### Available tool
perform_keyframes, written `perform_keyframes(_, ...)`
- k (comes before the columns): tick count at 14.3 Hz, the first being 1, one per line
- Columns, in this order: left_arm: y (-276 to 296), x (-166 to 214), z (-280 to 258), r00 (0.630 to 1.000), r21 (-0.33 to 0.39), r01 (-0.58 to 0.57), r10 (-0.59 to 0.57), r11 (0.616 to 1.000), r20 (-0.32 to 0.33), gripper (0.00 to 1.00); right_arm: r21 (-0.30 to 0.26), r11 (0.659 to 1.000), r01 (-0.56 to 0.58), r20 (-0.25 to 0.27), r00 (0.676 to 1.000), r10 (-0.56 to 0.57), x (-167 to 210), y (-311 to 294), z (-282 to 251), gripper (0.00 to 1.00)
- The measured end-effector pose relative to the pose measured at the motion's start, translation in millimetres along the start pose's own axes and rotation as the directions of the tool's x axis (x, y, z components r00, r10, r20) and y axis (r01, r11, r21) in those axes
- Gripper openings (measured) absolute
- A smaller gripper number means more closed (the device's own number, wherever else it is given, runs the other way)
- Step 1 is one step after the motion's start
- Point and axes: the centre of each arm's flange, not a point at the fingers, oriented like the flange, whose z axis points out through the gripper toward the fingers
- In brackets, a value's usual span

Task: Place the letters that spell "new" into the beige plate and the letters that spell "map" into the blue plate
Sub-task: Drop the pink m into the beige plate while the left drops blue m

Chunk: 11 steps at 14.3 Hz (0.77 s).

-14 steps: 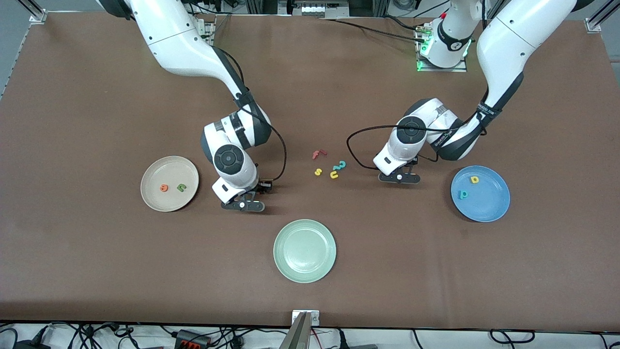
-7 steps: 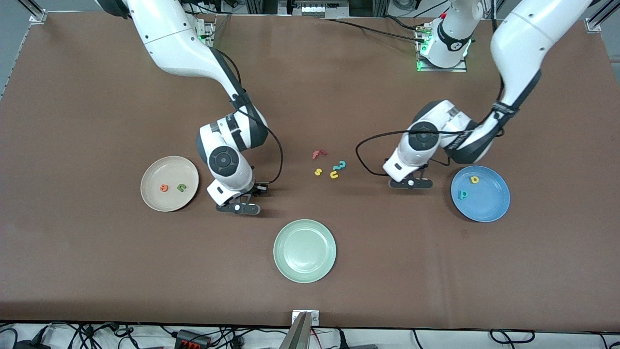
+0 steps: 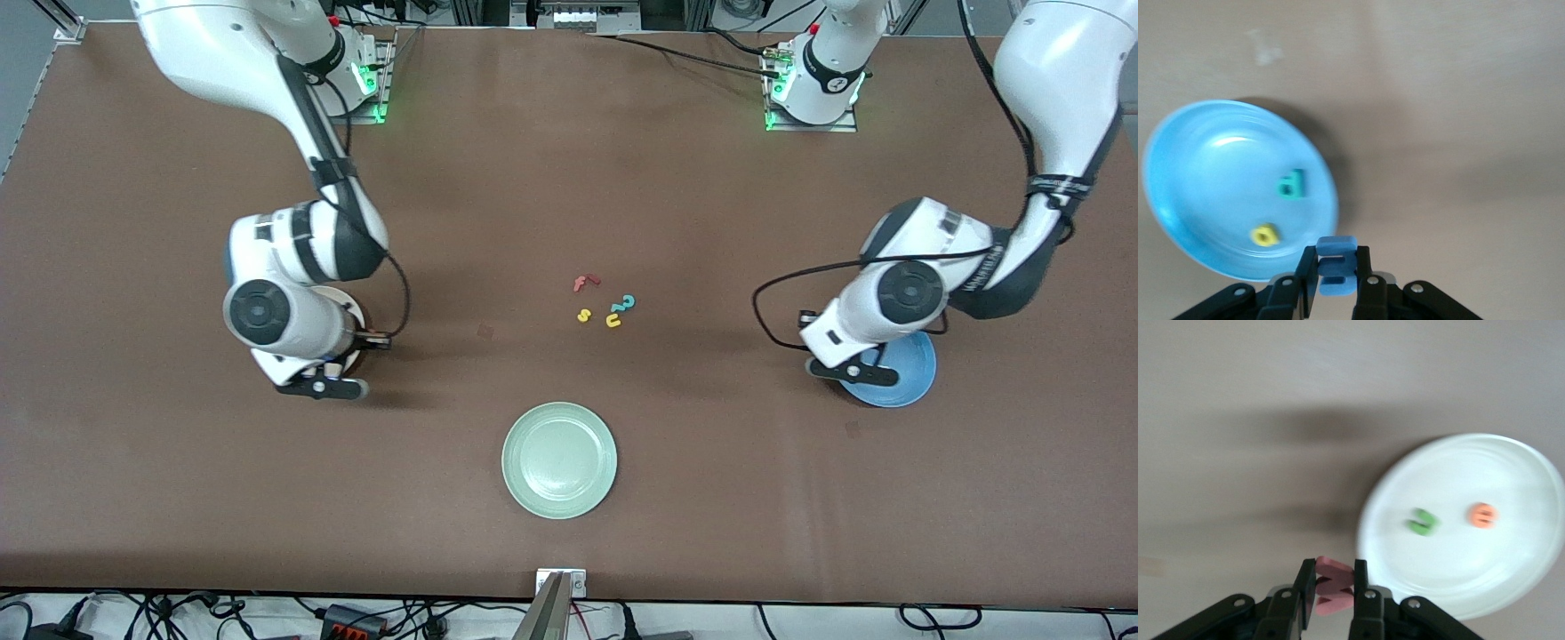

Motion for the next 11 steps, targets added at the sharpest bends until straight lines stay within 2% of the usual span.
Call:
perform_keyframes(4,-90.2,8.2,40.4,0.998,-0.026,-0.053,0.054,0.998,0.036,0.27,-0.04,0.999,0.013,0.079,0.997,-0.01,-12.7,55.1,42.0,0.26)
perform_keyframes(8,-107.9,18.8,76.1,0.998,-0.071,-0.066,0.067,0.995,0.004,0.27,-0.041,0.999,-0.002,0.085,0.996,0.006,-16.3,79.6,66.3,0.26)
perform_keyframes(11,-112.0,19.4,84.7,0.998,-0.082,-0.062,0.063,0.995,0.008,0.5,-0.036,0.999,-0.005,0.084,0.996,0.008,-13.7,95.8,75.5,0.26)
